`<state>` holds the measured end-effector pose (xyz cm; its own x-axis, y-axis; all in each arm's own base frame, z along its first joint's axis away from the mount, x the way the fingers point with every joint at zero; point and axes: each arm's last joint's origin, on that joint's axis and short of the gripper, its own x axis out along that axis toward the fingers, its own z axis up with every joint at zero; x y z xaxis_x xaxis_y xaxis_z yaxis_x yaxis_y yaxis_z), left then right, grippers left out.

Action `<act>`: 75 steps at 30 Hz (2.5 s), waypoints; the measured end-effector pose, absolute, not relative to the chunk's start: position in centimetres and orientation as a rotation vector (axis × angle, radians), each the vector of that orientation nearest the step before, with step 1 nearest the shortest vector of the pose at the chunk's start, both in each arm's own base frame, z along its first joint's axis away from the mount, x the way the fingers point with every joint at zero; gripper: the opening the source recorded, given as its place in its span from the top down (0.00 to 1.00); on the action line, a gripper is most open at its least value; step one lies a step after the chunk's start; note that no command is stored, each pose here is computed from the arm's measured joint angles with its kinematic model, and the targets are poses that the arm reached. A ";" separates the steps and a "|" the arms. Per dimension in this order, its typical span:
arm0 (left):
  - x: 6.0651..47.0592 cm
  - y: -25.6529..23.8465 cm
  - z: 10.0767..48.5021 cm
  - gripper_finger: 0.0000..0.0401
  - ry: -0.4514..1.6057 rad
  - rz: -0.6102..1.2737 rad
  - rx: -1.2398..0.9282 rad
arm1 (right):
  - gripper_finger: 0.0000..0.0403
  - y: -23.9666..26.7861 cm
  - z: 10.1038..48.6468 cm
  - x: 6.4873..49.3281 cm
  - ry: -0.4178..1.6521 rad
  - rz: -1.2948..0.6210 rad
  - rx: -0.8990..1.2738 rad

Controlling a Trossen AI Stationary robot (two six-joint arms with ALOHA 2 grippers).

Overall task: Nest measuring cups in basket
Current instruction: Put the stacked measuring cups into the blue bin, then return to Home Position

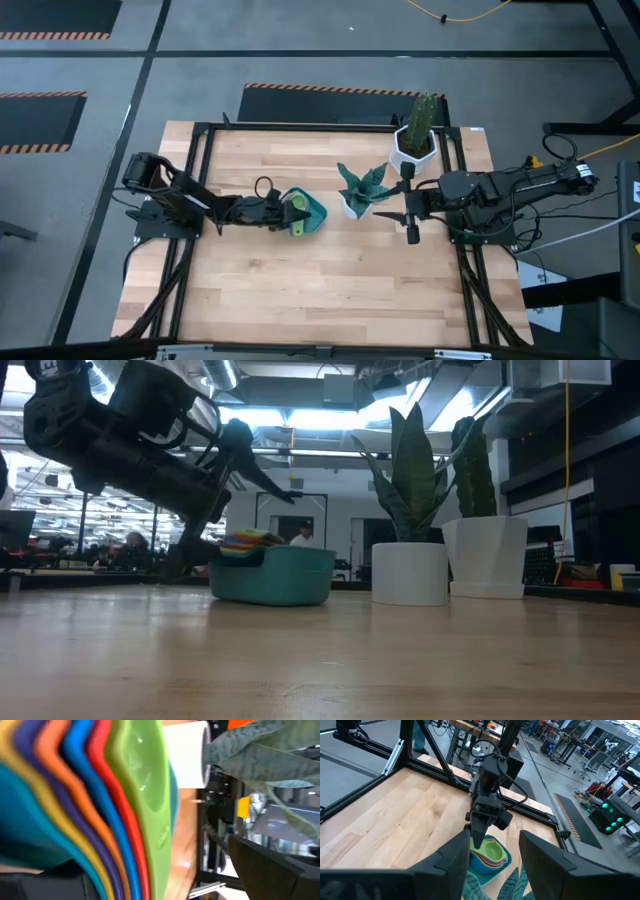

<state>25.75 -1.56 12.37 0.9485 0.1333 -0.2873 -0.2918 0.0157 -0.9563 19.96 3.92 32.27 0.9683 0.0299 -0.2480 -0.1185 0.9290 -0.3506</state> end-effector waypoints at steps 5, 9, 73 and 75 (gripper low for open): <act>25.3 -1.5 12.7 0.15 0.185 0.353 -1.514 | 0.56 3.9 32.3 20.0 0.242 0.077 -0.372; 25.0 -1.5 13.1 0.15 0.205 0.372 -1.508 | 0.56 3.9 32.3 20.0 0.242 0.077 -0.372; 18.7 -1.7 22.0 0.15 0.174 0.123 -1.116 | 0.56 3.9 32.3 20.0 0.242 0.077 -0.372; 18.7 -1.6 22.2 0.15 0.149 0.119 -1.095 | 0.56 3.9 32.3 20.0 0.242 0.077 -0.372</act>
<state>18.71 -1.62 22.17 0.9836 0.0218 -0.1790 -0.1693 0.4535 -0.8750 19.96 3.93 32.27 0.9682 0.0303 -0.2482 -0.1189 0.9290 -0.3504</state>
